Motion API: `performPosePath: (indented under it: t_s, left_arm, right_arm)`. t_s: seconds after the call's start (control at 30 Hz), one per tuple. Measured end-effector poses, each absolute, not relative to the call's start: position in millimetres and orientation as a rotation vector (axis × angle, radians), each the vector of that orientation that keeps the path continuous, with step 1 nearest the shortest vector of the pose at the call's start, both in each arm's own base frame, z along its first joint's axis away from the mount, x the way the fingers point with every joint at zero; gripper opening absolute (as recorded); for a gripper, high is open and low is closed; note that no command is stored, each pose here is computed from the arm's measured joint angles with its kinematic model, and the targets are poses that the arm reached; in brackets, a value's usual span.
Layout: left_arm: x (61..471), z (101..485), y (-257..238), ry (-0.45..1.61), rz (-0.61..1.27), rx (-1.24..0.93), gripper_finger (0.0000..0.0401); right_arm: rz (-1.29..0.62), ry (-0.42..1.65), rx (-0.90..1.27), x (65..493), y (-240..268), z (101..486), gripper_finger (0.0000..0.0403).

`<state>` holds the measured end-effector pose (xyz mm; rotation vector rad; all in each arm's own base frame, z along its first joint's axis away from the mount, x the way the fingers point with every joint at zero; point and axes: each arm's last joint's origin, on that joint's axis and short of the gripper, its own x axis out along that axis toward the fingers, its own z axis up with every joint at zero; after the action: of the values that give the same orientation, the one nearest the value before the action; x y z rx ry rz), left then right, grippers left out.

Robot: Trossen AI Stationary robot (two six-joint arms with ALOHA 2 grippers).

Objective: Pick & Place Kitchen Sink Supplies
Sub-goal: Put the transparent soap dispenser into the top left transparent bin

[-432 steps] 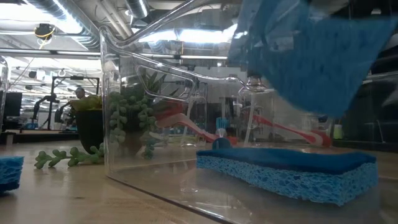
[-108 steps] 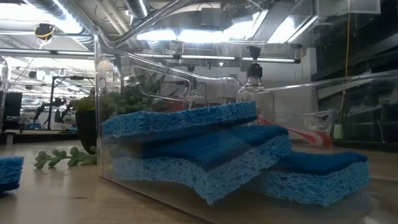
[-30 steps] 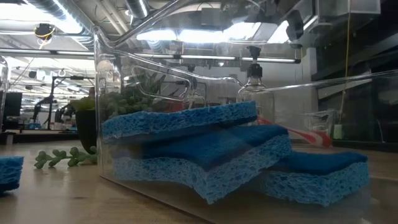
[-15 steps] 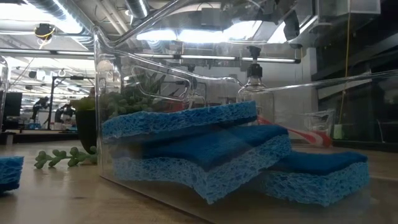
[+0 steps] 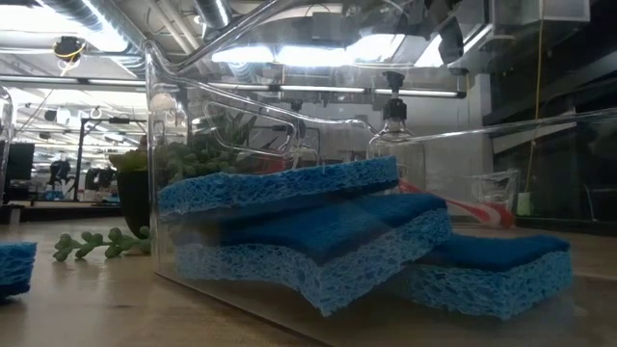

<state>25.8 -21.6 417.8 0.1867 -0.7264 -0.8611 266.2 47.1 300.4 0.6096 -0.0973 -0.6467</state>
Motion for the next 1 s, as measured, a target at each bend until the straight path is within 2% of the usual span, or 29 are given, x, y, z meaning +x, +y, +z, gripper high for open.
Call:
performPosePath:
  t_s: [0.27,0.47,0.57,0.8,1.0]
  left_arm:
    - [39.0,415.2,-17.1,-0.661,-0.68,0.025,0.0006]
    - [55.4,413.3,-11.5,-0.638,-0.445,-0.015,0.0006]
    - [69.9,406.6,-8.9,-0.542,-0.35,-0.066,0.0006]
    - [104.2,404.2,-8.7,-0.158,-0.313,-0.078,0.0006]
    - [111.2,416.1,-7.3,0.078,-0.252,-0.035,0.0006]
  right_arm:
    - [-0.642,-0.109,0.646,266.2,47.4,300.5,0.0149]
    - [-0.62,-0.107,0.668,266.7,48.0,300.6,0.0149]
    - [-0.579,-0.091,0.667,267.3,49.0,301.0,0.0149]
    - [-0.484,-0.047,0.518,264.2,60.9,306.0,0.0149]
    - [-0.392,-0.012,0.418,250.3,76.5,310.4,0.0149]
